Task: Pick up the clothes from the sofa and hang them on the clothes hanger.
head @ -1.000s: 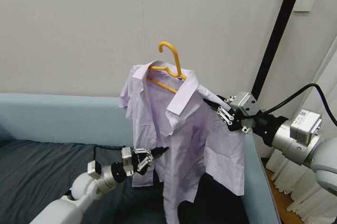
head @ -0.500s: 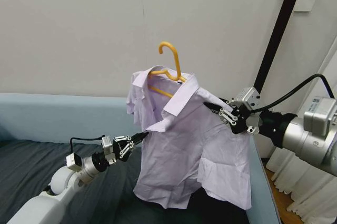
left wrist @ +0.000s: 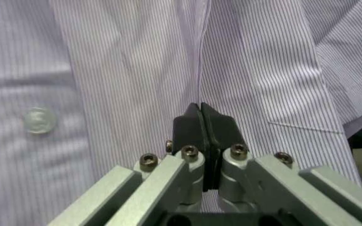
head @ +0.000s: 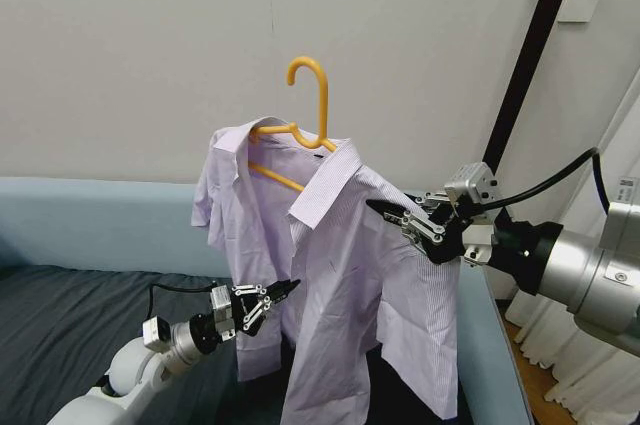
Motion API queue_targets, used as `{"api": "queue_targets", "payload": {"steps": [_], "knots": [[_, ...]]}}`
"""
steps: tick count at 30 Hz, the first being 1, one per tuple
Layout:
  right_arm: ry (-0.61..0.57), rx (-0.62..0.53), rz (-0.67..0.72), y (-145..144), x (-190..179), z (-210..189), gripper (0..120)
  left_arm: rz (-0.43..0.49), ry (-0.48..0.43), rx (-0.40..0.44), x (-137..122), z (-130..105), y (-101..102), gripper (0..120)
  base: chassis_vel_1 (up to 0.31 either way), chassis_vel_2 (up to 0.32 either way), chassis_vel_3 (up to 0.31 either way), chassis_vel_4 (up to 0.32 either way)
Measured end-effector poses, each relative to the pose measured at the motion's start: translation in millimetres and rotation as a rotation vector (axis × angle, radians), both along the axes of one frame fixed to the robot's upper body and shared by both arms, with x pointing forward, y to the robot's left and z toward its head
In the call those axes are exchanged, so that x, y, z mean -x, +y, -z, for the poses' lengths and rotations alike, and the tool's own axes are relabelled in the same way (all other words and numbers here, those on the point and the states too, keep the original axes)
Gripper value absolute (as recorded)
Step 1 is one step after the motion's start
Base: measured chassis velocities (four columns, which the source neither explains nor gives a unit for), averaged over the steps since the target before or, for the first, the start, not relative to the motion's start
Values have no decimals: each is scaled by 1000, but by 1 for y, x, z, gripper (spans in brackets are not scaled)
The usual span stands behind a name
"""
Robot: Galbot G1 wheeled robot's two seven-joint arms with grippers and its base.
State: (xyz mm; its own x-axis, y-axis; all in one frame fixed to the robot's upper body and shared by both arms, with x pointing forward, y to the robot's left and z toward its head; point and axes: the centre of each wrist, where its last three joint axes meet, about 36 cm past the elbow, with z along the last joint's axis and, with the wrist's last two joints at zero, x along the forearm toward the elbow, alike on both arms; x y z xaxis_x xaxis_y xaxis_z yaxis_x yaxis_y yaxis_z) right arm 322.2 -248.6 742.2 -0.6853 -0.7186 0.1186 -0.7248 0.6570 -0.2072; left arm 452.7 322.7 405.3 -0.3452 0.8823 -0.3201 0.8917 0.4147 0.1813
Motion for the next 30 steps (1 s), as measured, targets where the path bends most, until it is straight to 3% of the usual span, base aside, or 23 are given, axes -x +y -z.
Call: {"api": "queue_targets", "payload": {"steps": [10,19,22,24,27,30], "knots": [[-34,28,14,0,0,2,8,-22,4,4,11,9,-6,2,0,0,0,0],[-115,145,107,-2,-2,6,8,-185,-36,-3,18,16,19,33,0,0,0,0],[-123,166,136,-2,-3,8,8,-225,-65,33,17,2,29,48,0,0,0,0],[-123,166,138,-2,-4,8,8,-229,-69,40,17,-1,29,50,0,0,0,0],[-129,166,150,-3,-6,8,8,-275,-91,111,15,-26,28,65,0,0,0,0],[-129,162,151,-2,-7,9,8,-330,-87,147,14,-38,23,71,0,0,0,0]]}}
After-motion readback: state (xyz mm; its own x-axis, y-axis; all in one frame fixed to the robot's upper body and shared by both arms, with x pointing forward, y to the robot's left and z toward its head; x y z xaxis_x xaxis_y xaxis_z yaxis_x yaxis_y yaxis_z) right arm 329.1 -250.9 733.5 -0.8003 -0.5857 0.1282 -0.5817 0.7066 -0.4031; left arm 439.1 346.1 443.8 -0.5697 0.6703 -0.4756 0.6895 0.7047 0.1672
